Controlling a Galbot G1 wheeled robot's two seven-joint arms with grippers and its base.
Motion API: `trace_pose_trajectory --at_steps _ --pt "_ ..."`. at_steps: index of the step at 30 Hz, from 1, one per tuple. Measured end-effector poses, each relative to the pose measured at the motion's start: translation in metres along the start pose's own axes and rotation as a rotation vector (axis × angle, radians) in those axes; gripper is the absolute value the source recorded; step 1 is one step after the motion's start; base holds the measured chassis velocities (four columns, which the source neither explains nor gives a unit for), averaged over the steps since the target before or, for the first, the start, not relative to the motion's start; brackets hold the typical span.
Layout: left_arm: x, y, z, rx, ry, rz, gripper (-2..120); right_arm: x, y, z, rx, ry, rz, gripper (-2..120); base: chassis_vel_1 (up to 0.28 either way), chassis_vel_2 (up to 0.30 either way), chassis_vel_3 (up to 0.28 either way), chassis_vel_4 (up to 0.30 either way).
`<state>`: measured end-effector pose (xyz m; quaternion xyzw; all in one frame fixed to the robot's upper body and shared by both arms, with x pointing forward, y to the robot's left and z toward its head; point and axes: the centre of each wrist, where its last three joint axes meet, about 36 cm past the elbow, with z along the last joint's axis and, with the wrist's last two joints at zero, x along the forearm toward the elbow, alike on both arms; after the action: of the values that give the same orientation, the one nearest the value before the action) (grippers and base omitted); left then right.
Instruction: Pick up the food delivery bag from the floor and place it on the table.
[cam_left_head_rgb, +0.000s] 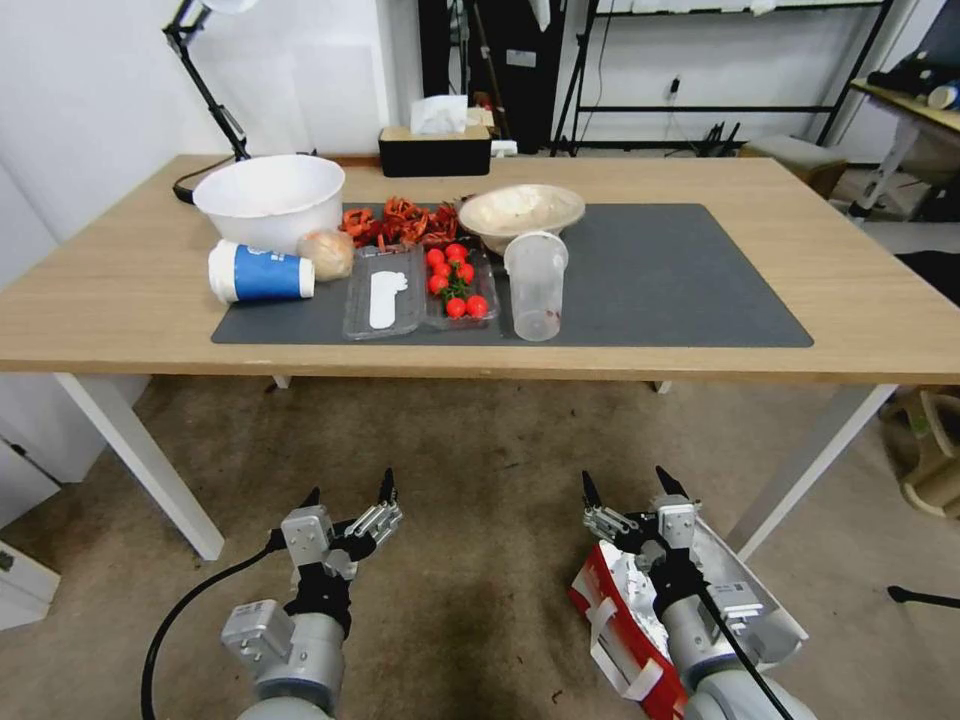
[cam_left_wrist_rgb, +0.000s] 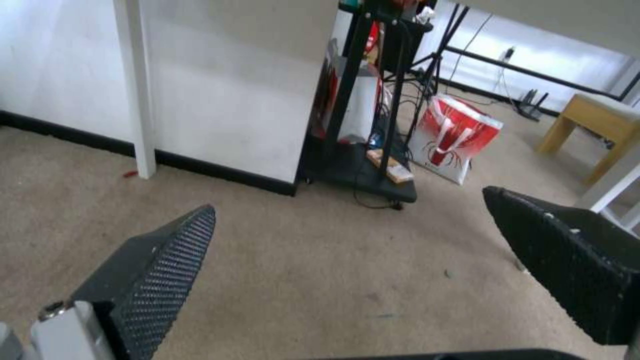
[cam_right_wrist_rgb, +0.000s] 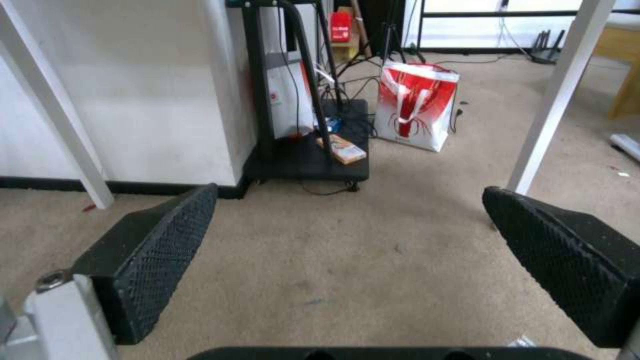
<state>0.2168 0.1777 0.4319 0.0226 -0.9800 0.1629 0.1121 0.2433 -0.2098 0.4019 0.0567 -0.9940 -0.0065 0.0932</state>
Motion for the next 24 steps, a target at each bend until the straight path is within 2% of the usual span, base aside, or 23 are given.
trace_pose_trajectory --at_steps 24 --pt "-0.0003 0.0014 0.0027 -0.030 0.021 0.018 100 -0.0007 -0.0015 -0.0001 0.001 -0.001 0.000 100 0.000 0.000 0.000 0.000"
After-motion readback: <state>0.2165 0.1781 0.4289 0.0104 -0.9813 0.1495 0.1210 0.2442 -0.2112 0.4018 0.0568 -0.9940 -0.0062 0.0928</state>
